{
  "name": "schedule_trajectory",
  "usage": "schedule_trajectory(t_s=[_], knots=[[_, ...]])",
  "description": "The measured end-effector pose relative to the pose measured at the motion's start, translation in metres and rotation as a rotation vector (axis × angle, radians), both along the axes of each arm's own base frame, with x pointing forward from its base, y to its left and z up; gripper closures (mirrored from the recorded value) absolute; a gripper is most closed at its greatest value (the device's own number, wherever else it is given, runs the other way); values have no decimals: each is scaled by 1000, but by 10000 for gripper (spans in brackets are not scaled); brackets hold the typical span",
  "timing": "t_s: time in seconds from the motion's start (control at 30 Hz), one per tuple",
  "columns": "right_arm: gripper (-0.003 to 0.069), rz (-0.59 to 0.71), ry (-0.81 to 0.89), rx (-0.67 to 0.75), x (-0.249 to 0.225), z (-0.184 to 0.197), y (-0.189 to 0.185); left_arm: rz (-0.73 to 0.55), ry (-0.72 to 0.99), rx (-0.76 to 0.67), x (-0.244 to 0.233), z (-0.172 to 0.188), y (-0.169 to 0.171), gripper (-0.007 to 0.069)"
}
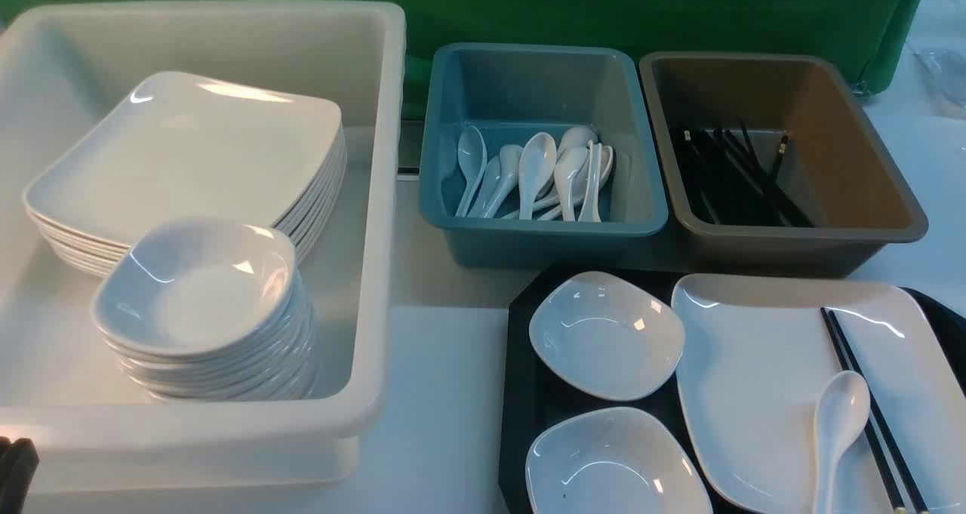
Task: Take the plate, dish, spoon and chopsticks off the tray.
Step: Use the right arm to grab a soup spoon from the plate
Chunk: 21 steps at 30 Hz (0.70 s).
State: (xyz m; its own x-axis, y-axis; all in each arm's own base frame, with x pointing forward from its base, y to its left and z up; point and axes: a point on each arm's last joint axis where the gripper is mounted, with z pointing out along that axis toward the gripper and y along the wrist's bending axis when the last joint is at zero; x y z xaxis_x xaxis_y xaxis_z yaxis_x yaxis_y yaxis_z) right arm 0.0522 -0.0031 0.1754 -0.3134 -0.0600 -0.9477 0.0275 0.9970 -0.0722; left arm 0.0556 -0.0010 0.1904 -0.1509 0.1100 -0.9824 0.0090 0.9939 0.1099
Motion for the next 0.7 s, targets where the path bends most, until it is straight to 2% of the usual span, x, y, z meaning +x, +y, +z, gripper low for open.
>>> schedule_trajectory(t_s=[0.7], knots=[[421, 0, 0, 0, 0, 0, 0, 0, 0, 11, 0, 0, 0, 589]])
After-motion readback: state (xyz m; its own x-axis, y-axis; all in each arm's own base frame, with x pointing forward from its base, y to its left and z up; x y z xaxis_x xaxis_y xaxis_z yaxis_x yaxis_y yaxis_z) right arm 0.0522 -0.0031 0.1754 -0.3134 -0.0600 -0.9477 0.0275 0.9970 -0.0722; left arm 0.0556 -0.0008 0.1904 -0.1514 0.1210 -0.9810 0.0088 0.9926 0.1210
